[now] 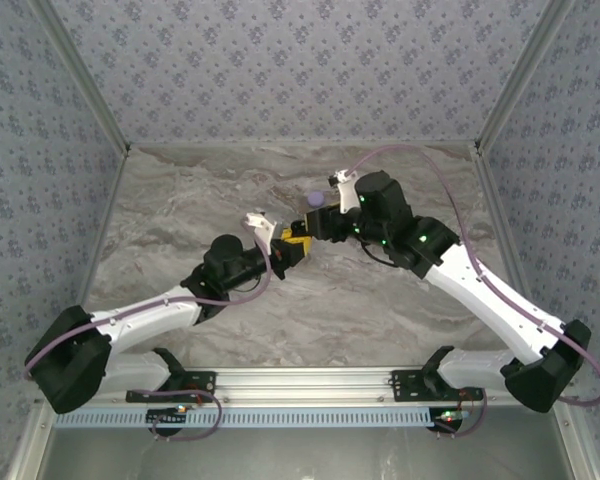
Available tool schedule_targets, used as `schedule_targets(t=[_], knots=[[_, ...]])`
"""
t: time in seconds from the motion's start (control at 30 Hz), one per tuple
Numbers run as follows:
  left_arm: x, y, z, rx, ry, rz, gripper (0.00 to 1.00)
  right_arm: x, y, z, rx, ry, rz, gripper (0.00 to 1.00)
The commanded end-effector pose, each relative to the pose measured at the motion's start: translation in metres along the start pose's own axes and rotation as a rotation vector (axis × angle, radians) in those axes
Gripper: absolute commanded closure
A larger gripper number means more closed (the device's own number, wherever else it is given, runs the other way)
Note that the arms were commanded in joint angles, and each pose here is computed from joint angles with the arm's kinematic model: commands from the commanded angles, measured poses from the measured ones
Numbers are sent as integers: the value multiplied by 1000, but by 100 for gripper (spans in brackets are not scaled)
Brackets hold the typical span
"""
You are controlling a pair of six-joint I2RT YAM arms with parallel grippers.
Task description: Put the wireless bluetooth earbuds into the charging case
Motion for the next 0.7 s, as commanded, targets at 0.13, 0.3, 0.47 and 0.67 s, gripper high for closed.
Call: schedule_targets(t=[0.13,0.3,0.47,0.67], knots=[[-10,14,-8,-54,-47,92,94,-14,-8,-17,34,3,34,66],[-12,17,-8,-60,-59,95,94,-11,-16,-12,85,53,28,73],[-14,19,-7,-64,-75,102,94,-7,-20,-4,126,87,22,76],[-16,21,-7,-71,-92,105,94,-8,-21,4,145,79,20,78]])
Point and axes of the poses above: each hand's point on the last joint's axis, 136 mm out from that joint toward the fingers, its own z axis out along the fingers, its own x axis along the line the jaws close on, y = z × x, the point moved 7 cm from there along -z, back along the fingers, and after that the axes turned 5 degrees about z, right-handed, at the moved point
